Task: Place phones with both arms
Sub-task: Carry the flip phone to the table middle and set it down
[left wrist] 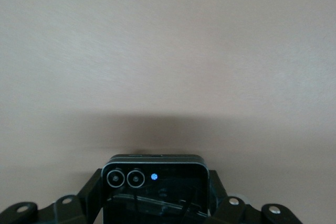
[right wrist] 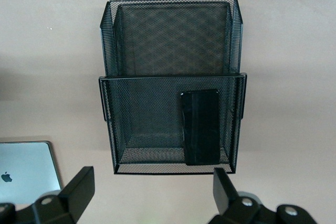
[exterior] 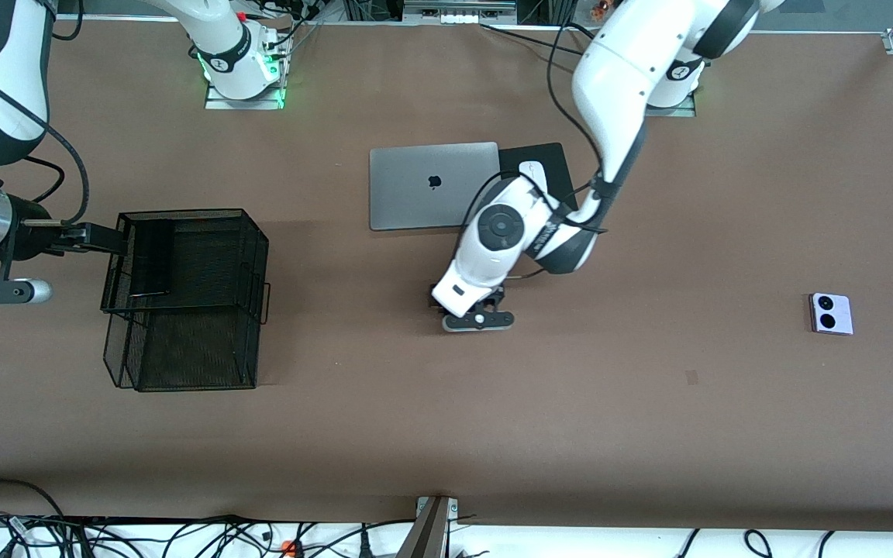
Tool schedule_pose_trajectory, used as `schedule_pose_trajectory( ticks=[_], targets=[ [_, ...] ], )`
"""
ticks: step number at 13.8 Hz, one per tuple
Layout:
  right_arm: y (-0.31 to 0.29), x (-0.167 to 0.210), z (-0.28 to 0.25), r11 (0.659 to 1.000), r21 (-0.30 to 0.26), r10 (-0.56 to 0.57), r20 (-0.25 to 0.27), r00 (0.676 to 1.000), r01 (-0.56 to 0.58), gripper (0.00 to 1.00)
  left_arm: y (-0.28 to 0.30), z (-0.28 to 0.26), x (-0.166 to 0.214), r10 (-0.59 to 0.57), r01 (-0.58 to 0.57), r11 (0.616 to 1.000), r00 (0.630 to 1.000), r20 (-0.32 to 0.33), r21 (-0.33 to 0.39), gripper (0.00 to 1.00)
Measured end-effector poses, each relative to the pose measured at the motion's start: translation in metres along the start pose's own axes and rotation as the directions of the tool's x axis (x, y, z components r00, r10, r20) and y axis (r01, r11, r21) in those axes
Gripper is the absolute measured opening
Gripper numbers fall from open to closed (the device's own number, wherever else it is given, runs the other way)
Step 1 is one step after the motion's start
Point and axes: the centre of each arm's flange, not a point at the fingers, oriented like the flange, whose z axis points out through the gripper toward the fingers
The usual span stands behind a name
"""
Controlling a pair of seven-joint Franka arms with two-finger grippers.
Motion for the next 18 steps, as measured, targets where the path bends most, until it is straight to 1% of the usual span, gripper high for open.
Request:
schedule_pose_trajectory(
  ticks=[2,6,7,9,10,11,12,14,16,18],
  targets=[
    [0.000,0.000,0.000,1.000,0.000,0.000,0.000,1.000,0.000,1.00,0.011,0.012,-0.004,-0.038,0.038,0.999,0.999,-0.017,0.002,0.81],
    [0.000,0.000,0.000,1.000,0.000,0.001,0.000,1.000,-0.001,1.00,0.013,0.026,0.005,-0.083,0.084,0.996,0.995,-0.061,0.013,0.81],
    [0.001,0.000,0.000,1.000,0.000,0.001,0.000,1.000,-0.001,1.00,0.013,0.030,0.008,-0.099,0.100,0.995,0.992,-0.080,0.008,0.81],
    [0.001,0.000,0.000,1.000,0.000,0.001,0.000,1.000,-0.001,1.00,0.014,0.033,0.010,-0.121,0.122,0.993,0.988,-0.097,0.002,0.81],
    [0.001,0.000,0.000,1.000,0.000,0.001,0.000,1.000,-0.001,1.00,0.015,0.033,0.011,-0.138,0.139,0.990,0.985,-0.102,-0.003,0.86],
    [0.001,0.000,0.000,1.000,0.000,0.001,0.000,1.000,-0.001,1.00,0.017,0.032,0.011,-0.158,0.158,0.987,0.982,-0.105,-0.007,0.95],
    [0.001,0.000,0.000,1.000,0.000,0.001,0.000,1.000,-0.001,1.00,0.019,0.029,0.010,-0.175,0.176,0.984,0.979,-0.101,-0.002,1.00],
    [0.001,0.000,0.000,1.000,0.000,0.001,0.000,1.000,-0.001,1.00,0.020,0.021,0.009,-0.194,0.198,0.978,0.979,-0.070,0.061,1.00],
    [0.000,0.000,0.000,1.000,0.000,0.000,0.000,1.000,0.000,1.00,0.017,-0.002,0.014,-0.198,0.202,0.971,0.979,-0.045,0.124,1.00],
    [-0.006,0.000,0.001,1.000,0.000,-0.010,0.001,1.000,0.010,1.00,0.007,-0.033,0.023,-0.157,0.155,0.970,0.988,-0.007,0.187,1.00]
  ],
)
